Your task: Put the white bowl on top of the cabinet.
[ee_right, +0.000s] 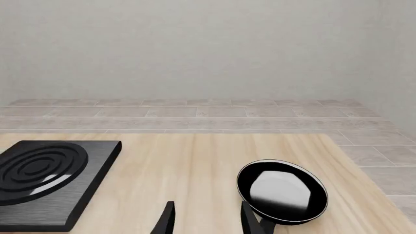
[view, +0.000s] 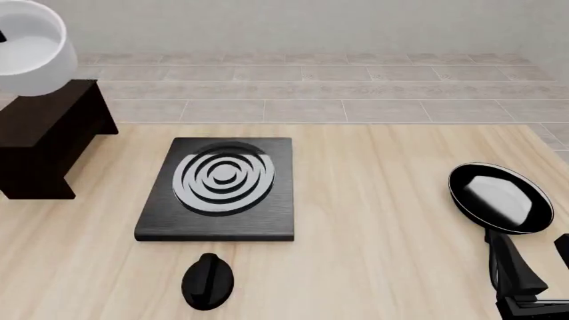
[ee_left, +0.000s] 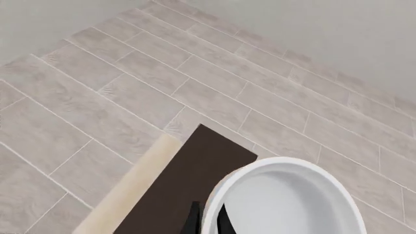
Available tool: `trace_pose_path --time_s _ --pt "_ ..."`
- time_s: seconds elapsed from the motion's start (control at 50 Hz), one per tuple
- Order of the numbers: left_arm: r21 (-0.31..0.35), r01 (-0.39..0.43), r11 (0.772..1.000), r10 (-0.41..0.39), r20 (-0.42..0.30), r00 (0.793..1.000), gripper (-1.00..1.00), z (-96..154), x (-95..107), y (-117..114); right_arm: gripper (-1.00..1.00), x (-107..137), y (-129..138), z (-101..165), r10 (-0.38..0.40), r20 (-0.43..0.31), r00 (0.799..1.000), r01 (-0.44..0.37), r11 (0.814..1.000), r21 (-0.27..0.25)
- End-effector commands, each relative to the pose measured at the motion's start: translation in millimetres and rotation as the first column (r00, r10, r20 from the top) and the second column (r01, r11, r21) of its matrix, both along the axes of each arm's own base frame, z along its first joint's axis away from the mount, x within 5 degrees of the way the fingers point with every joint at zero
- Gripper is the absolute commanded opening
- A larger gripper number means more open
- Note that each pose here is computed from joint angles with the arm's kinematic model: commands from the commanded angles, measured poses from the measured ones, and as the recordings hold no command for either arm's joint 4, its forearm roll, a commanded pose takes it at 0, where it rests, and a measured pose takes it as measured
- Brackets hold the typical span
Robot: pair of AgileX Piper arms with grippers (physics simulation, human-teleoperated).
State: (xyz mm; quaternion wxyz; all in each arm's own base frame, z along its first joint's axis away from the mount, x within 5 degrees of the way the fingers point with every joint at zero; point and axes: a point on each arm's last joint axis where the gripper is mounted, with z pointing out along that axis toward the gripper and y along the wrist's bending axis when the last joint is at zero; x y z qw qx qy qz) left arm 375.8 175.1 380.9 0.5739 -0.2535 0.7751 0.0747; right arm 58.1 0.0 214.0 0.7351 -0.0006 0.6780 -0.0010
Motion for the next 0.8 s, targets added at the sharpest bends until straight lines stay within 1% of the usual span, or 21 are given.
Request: trace_pose_path --time_s 0.02,0.06,0.3,0.34,0.46,0.8 --pt "-0.029 -0.023 0.999 0.024 0.051 0.998 -1.00 3 4 10 1.00 0 0 0 0.000 0.000 1.000 0.000 1.000 0.000" --pt "-0.031 -0.022 0.999 0.024 0.054 0.998 -1.00 2 5 10 1.00 0 0 0 0.000 0.000 1.000 0.000 1.000 0.000" --pt "-0.050 -0.063 0.997 0.067 0.068 0.995 -1.00 -6 14 31 1.00 0 0 0 0.000 0.000 1.000 0.000 1.000 0.000" --pt "-0.052 -0.073 0.996 0.076 0.064 0.995 -1.00 -9 16 37 1.00 0 0 0 0.000 0.000 1.000 0.000 1.000 0.000" --pt "-0.060 -0.082 0.995 0.086 0.063 0.994 -1.00 -14 19 42 1.00 0 0 0 0.000 0.000 1.000 0.000 1.000 0.000" --pt "-0.073 -0.103 0.992 0.105 0.032 0.994 -1.00 -37 28 57 1.00 0 0 0 0.000 0.000 1.000 0.000 1.000 0.000"
